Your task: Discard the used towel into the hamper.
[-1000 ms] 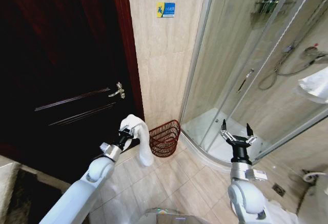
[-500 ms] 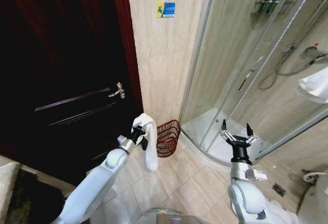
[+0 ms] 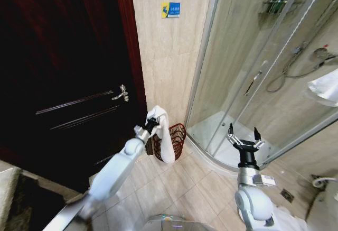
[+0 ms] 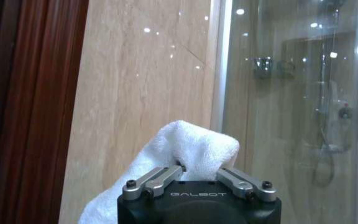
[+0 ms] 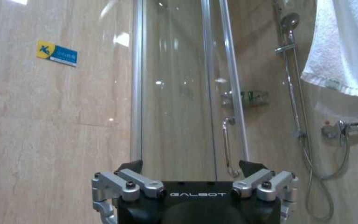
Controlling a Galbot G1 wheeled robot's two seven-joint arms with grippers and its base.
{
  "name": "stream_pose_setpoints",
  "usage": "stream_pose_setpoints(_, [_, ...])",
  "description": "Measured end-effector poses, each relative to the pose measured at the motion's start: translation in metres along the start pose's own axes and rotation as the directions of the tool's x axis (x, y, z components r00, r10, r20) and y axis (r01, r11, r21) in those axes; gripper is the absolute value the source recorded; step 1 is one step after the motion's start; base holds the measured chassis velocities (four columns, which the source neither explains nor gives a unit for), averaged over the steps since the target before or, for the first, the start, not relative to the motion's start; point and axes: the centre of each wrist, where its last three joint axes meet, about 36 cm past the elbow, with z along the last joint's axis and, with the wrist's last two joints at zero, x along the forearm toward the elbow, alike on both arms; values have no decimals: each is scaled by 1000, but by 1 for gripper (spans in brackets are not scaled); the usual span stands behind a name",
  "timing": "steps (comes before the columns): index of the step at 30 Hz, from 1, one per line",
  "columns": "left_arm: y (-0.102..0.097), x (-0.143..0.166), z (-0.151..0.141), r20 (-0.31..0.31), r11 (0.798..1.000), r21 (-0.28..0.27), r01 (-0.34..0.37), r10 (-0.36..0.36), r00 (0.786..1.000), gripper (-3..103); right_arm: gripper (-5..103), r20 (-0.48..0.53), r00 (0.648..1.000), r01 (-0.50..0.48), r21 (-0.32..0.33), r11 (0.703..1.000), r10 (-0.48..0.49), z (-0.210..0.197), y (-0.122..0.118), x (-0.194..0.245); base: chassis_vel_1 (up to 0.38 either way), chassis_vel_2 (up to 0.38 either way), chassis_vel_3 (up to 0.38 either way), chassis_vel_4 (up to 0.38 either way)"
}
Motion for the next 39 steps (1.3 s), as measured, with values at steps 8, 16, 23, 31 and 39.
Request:
stream_pose_setpoints(8, [1,-42,-6,23,1000,-13,-8,8,1000,4,100,0,1000,0,0,1000,0,0,0,0,0,0,0,0])
stream_pose_setpoints(16, [5,-76,-20,48,998,-50,-23,26,998,4,100,0,1000,0,0,1000,0,0,0,0,0,0,0,0])
stream_pose_setpoints(23, [4,-101,-32,86,997,-64,-41,47,995,4,100,0,1000,0,0,1000,0,0,0,0,0,0,0,0])
stream_pose_setpoints(31, [2,-118,-39,98,993,-97,-65,74,992,4,100,0,1000,0,0,1000,0,0,0,0,0,0,0,0])
stream_pose_setpoints(39, [1,-89,12,11,987,-130,-96,98,995,4,100,0,1000,0,0,1000,0,0,0,0,0,0,0,0])
